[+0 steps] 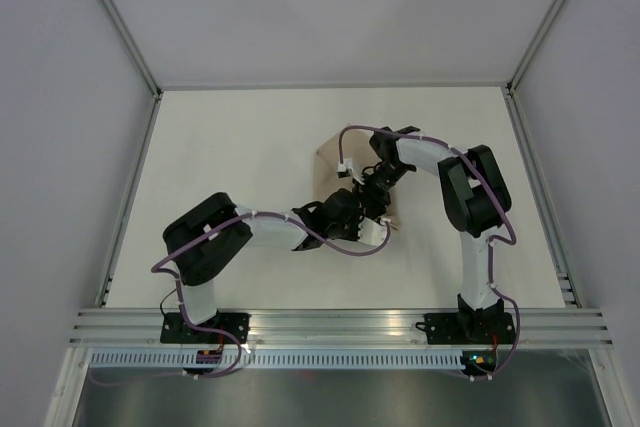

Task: Fold the napkin, place the utensils inside, and roll it up
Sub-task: Roll the napkin with the utensil

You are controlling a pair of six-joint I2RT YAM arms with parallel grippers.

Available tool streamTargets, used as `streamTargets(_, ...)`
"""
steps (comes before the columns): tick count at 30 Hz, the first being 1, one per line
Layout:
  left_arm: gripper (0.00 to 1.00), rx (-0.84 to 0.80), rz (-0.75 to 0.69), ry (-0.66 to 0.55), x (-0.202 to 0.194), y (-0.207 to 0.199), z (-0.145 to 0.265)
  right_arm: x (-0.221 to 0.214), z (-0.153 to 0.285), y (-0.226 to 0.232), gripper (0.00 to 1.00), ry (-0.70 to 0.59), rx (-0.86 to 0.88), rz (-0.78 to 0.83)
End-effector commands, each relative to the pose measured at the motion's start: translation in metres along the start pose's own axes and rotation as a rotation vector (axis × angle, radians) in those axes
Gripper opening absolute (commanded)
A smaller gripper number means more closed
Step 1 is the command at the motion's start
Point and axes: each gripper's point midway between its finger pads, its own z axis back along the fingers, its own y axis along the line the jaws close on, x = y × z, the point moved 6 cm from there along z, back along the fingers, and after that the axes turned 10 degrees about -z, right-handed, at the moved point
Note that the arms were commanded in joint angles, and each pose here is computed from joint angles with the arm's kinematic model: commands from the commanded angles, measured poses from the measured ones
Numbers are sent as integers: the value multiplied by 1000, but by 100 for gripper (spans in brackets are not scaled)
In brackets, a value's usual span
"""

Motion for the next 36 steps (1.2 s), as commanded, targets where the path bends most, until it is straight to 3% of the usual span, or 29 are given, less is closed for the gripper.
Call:
streamTargets(1, 2, -129, 89, -39, 3, -23, -6, -32, -7, -7, 37, 139, -59, -20)
streamTargets(8, 2, -148, 206, -82, 6, -24, 0, -14, 30, 8, 53, -3, -99, -1)
streamTargets(20, 2, -242, 437, -178, -3, -24, 2, -18, 99, 14, 59, -312, -300, 26)
streamTargets(30, 2, -418, 636, -237, -20, -19, 2, -29, 106, 34, 66, -467, -506, 182)
streamTargets(36, 2, -526, 714, -287, -21, -12, -2, -20, 79, 35, 66, -413, -528, 249)
